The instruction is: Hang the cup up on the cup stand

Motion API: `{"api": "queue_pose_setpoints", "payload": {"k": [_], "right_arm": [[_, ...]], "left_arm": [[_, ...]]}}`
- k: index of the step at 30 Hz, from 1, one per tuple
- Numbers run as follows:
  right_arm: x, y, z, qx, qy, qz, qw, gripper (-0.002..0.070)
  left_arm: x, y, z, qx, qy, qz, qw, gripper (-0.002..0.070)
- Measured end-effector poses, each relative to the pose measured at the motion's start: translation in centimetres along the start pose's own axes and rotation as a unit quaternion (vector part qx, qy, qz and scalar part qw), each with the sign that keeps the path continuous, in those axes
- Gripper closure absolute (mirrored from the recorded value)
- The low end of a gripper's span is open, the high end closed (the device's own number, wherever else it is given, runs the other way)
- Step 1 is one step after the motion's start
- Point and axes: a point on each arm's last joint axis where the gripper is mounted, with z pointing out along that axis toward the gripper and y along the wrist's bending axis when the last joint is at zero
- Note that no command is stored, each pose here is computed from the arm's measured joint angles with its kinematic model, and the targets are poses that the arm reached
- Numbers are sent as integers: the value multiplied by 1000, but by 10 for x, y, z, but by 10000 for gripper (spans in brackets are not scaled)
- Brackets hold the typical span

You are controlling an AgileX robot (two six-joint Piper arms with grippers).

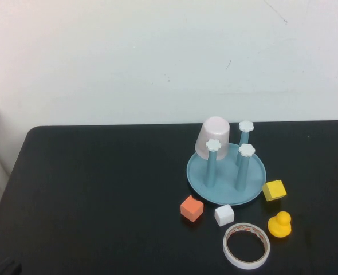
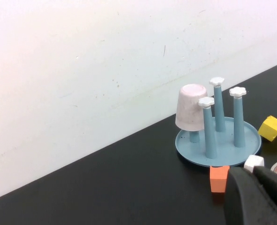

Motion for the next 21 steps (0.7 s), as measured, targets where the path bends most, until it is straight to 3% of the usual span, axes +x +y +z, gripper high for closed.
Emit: {"api": "queue_pose_setpoints", "payload": {"k": [12, 21], "right_arm": [[58, 8, -5, 15, 86, 12, 996, 678], [62, 4, -6, 37, 102, -21, 994, 678]], "left_arm": [[0, 0, 0, 0, 0, 1, 1000, 675], [0, 0, 0, 0, 0, 1, 1000, 675]]}}
